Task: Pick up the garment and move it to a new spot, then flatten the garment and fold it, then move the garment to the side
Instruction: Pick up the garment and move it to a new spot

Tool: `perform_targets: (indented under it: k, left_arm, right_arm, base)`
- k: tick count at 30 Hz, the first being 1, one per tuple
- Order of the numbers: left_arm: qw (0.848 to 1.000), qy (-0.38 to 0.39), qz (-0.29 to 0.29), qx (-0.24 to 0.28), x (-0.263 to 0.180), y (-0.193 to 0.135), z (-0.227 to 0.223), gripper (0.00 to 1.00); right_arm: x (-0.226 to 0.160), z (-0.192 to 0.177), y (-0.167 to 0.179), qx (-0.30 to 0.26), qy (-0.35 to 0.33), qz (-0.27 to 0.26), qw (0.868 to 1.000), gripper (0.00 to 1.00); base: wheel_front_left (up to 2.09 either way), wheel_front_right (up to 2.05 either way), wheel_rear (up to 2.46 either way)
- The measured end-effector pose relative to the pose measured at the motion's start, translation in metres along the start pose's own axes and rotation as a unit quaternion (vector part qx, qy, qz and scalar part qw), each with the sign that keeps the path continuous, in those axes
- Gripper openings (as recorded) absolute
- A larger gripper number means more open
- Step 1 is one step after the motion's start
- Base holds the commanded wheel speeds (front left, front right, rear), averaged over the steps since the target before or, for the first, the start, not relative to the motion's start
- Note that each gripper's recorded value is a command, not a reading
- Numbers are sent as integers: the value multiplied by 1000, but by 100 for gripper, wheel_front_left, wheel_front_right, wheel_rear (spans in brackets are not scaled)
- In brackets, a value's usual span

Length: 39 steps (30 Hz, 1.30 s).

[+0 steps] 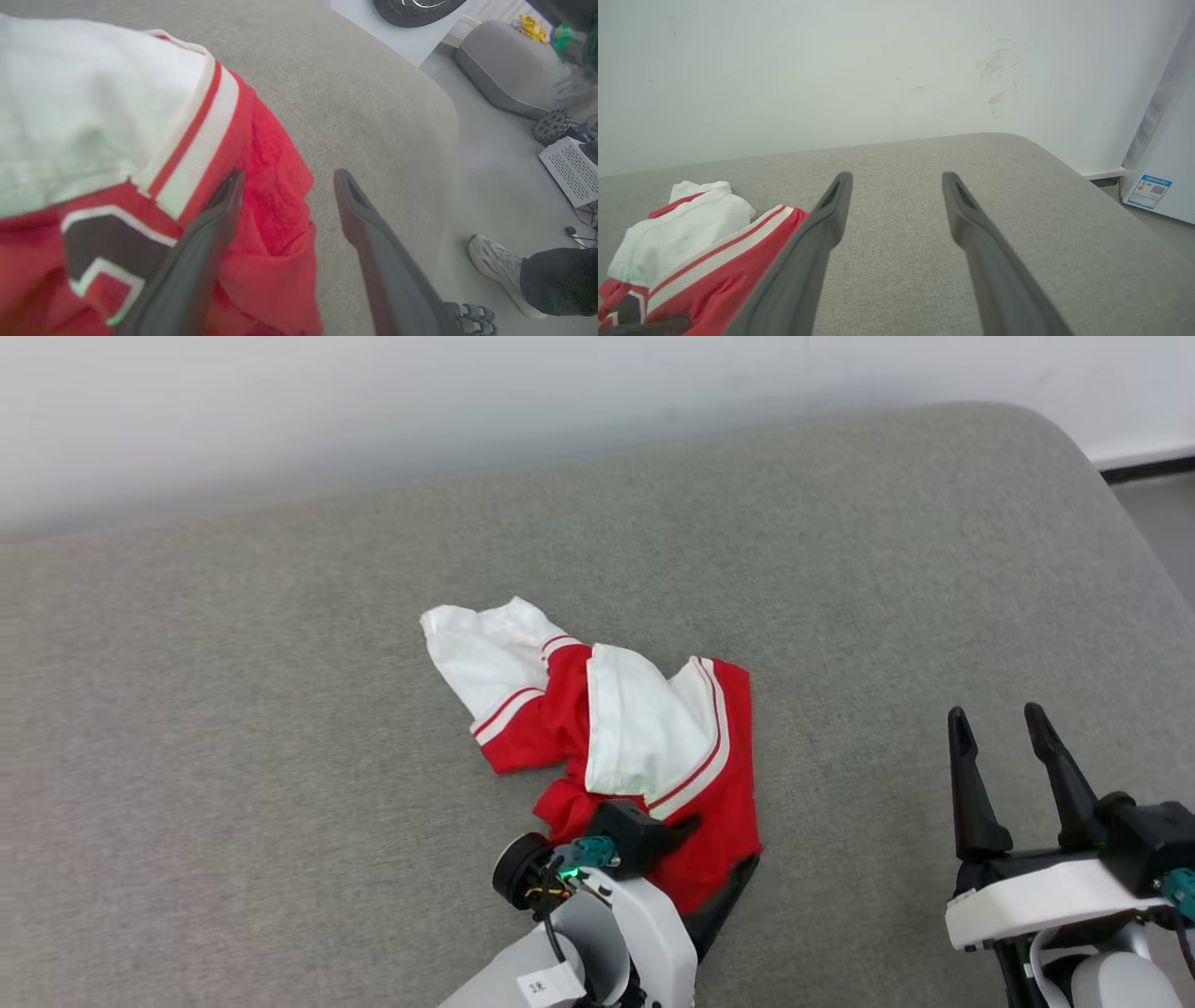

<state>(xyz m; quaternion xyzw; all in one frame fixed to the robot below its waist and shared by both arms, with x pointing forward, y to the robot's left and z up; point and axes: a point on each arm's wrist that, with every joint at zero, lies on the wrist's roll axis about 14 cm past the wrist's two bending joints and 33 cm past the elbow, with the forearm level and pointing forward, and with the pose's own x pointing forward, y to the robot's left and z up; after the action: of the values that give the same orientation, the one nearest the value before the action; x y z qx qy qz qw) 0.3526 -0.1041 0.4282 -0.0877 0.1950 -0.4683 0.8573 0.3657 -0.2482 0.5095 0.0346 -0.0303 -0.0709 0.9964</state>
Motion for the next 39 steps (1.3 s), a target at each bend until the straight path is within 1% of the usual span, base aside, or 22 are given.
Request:
perform_targets:
  k: [6, 11, 14, 19, 22, 26, 31, 35, 39]
  left_arm:
    - [994, -106, 37, 16, -19, 8, 47, 100]
    - [983, -161, 79, 27, -39, 16, 72, 100]
    - [975, -178, 128, 24, -56, 33, 78, 100]
    - [952, -220, 212, 28, -94, 68, 97, 100]
    - [933, -246, 262, 36, -123, 87, 109, 100]
    - [911, -264, 315, 44, -160, 107, 111, 100]
    - [891, -272, 359, 51, -195, 121, 107, 100]
    - [883, -272, 378, 55, -212, 125, 102, 100]
    - [884, -260, 385, 57, -220, 124, 91, 100]
  right_arm:
    - [-2, 4, 23, 1, 3, 35, 999, 100]
    - [-3, 12, 43, 1, -1, 65, 998, 100]
    - [-5, 14, 51, 2, 2, 78, 997, 100]
    - [-6, 16, 66, 0, 6, 100, 995, 100]
    - [-7, 18, 72, -4, 4, 111, 994, 100]
    - [-9, 22, 78, -7, 1, 120, 993, 100]
    - [-15, 22, 80, -8, 4, 124, 992, 100]
    - [-19, 23, 78, -9, 5, 121, 993, 100]
    - [-23, 24, 74, -10, 6, 116, 993, 100]
  base:
    - [0, 0, 0]
    - [0, 0, 0]
    - [0, 0, 0]
    - [0, 0, 0]
    - [0, 0, 0]
    - [0, 0, 0]
    - [0, 0, 0]
    - [0, 0, 0]
    - [0, 0, 0]
